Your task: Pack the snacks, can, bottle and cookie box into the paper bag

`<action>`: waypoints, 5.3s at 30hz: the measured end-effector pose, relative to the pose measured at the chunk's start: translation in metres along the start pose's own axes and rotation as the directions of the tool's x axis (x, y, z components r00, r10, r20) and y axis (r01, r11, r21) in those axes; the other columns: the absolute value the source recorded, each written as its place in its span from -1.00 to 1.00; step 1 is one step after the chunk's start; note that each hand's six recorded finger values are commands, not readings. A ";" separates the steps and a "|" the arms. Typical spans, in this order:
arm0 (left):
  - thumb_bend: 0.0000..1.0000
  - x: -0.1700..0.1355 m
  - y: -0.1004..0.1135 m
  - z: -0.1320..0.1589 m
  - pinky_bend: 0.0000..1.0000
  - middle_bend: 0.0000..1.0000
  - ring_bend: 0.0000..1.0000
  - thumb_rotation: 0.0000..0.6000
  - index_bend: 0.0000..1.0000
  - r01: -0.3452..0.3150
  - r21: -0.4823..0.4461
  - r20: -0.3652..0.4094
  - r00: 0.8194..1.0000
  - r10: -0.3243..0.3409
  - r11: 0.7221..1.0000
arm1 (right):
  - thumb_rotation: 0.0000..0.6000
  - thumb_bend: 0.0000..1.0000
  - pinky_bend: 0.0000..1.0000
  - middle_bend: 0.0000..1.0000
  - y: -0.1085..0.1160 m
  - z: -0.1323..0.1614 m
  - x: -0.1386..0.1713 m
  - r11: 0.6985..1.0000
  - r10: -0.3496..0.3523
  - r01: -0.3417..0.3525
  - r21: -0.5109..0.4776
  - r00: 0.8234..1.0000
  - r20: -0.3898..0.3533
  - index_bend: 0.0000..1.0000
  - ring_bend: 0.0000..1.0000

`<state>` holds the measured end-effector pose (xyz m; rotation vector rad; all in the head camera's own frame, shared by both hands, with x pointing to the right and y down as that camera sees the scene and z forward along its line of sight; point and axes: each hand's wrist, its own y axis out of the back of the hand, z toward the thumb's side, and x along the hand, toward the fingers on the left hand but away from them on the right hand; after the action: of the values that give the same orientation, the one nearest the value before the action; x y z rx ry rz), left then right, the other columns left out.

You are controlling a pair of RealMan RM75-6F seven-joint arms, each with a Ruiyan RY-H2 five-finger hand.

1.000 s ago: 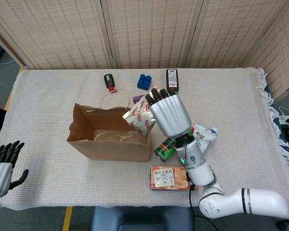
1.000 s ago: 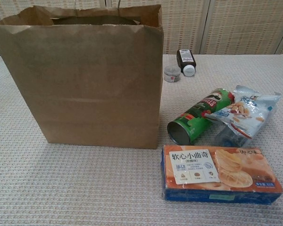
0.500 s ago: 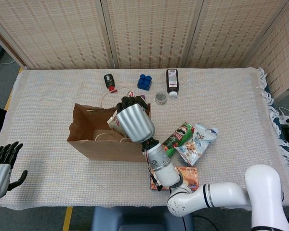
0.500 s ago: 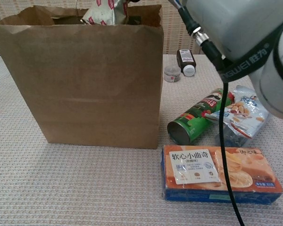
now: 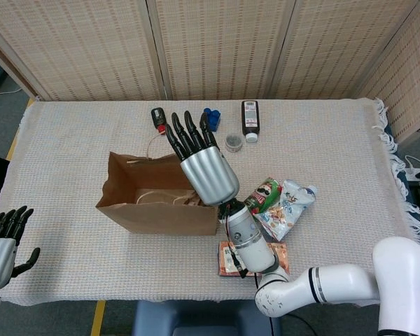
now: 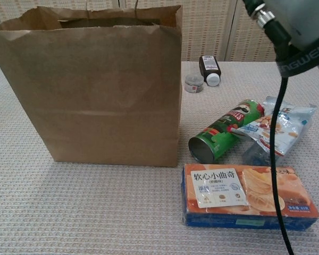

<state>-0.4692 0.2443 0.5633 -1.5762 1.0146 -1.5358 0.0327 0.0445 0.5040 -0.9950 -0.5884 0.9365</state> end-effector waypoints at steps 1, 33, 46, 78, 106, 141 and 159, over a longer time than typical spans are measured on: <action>-0.28 0.000 0.000 0.000 -1.00 -1.00 -1.00 1.00 -0.93 0.000 0.000 0.000 1.000 0.000 1.000 | 1.00 -0.76 -0.70 -1.00 0.001 -0.003 0.002 1.000 -0.003 0.003 -0.001 1.000 0.003 -1.00 -1.00; -0.28 0.004 -0.001 0.004 -1.00 -1.00 -1.00 1.00 -0.93 -0.001 0.026 -0.004 1.000 0.001 1.000 | 1.00 -0.81 -0.71 -1.00 -0.164 -0.121 0.232 0.611 0.734 -0.712 -0.346 0.673 -0.088 -1.00 -1.00; -0.29 0.003 0.000 0.002 -1.00 -1.00 -1.00 1.00 -0.93 0.000 0.006 0.003 1.000 0.000 1.000 | 1.00 -0.81 -0.71 -1.00 -0.203 -0.085 0.213 0.540 0.780 -0.740 -0.401 0.619 -0.093 -1.00 -1.00; -0.28 0.000 0.000 0.000 -1.00 -1.00 -1.00 1.00 -0.92 -0.001 -0.002 -0.001 1.000 0.001 1.000 | 1.00 -0.23 0.63 0.40 -0.147 -0.108 0.137 0.663 0.581 -0.445 -0.602 0.813 0.039 0.62 0.47; -0.28 0.002 0.000 0.000 -1.00 -1.00 -1.00 1.00 -0.92 0.005 -0.006 0.009 1.000 -0.005 1.000 | 1.00 -0.23 0.62 0.40 0.025 -0.020 -0.006 0.683 0.202 -0.038 -0.730 0.970 0.138 0.53 0.39; -0.28 0.000 0.000 -0.001 -1.00 -1.00 -1.00 1.00 -0.92 0.004 -0.008 0.006 1.000 -0.003 1.000 | 1.00 -0.34 -0.24 -0.44 -0.003 0.034 -0.006 0.716 0.339 -0.182 -0.674 0.935 0.108 -0.76 -0.65; -0.28 0.000 0.000 -0.002 -1.00 -1.00 -1.00 1.00 -0.92 0.006 -0.012 0.007 1.000 -0.006 1.000 | 1.00 -0.34 -0.24 -0.45 0.019 0.063 -0.019 0.698 0.293 -0.149 -0.700 0.952 0.089 -0.79 -0.66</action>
<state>-0.4707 0.2443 0.5630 -1.5924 1.0179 -1.5300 -0.0336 0.0597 0.5150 -1.6905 -1.0475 1.0591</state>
